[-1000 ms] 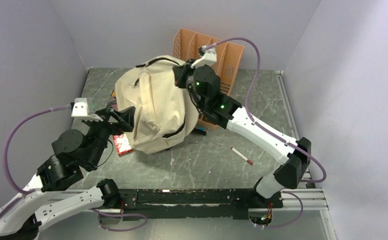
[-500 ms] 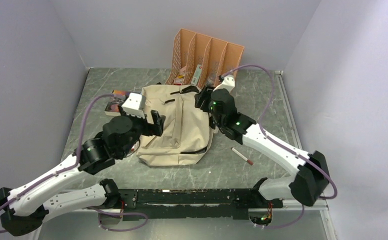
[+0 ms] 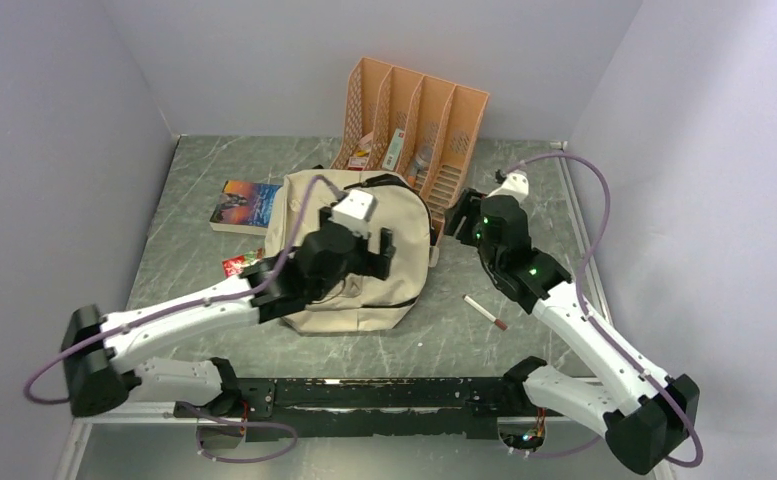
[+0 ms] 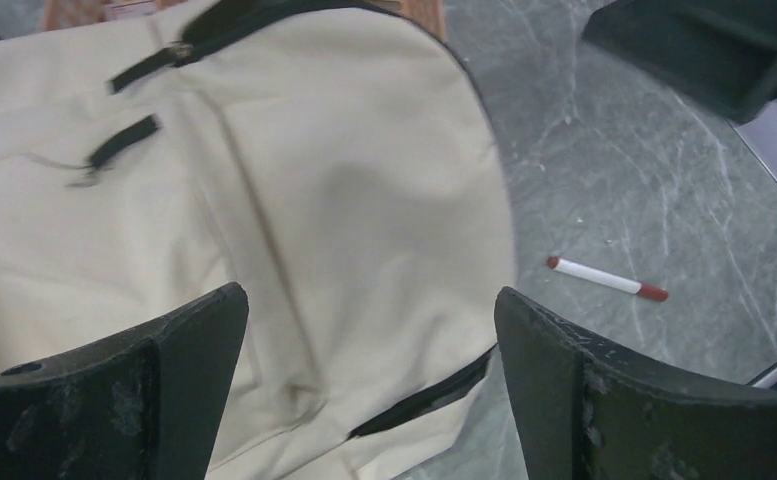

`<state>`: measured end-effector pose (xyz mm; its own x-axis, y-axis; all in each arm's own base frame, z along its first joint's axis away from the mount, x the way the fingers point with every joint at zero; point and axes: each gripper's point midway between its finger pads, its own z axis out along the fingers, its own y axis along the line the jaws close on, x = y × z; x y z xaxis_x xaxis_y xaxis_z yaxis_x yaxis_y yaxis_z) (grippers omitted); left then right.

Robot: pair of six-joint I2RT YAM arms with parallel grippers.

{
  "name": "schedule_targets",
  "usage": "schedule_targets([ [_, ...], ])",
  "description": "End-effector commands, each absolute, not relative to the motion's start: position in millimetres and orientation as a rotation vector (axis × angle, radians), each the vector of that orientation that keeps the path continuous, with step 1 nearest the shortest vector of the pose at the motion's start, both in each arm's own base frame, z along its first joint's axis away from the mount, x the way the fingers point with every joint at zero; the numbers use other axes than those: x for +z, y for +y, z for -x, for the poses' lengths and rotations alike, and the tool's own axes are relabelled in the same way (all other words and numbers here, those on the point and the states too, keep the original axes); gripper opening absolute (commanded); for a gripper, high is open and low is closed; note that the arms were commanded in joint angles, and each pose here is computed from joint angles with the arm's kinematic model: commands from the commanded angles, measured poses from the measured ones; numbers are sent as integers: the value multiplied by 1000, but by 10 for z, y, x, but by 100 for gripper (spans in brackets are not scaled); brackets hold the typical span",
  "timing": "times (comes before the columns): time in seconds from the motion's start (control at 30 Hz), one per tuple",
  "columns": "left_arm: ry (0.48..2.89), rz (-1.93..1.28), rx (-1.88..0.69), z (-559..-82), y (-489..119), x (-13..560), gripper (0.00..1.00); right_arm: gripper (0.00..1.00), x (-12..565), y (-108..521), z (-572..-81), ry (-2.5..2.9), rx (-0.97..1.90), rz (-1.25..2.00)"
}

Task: Pack the student bag
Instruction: Adjust the student bag at the center of the board.

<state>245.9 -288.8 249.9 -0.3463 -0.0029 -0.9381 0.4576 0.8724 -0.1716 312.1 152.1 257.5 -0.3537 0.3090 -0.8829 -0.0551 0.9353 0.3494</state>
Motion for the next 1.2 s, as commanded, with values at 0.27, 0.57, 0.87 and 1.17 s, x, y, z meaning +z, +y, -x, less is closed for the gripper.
schedule_targets([
  [0.27, 1938, -194, -337, -2626, -3787, 2333, 97, 64, 1553, 744, -2892, 2089, 465, -536],
  [0.57, 2033, -264, -164, -2768, -4098, 1794, 97, 64, 1450, 729, -2750, 2103, 504, -536],
  [0.87, 2062, -304, -53, -2805, -4067, 1555, 71, 63, 1493, 735, -2746, 2098, 505, -502],
  [1.17, 2009, -312, -122, -2765, -3889, 1951, 16, 62, 1602, 947, -2765, 2066, 633, -375],
])
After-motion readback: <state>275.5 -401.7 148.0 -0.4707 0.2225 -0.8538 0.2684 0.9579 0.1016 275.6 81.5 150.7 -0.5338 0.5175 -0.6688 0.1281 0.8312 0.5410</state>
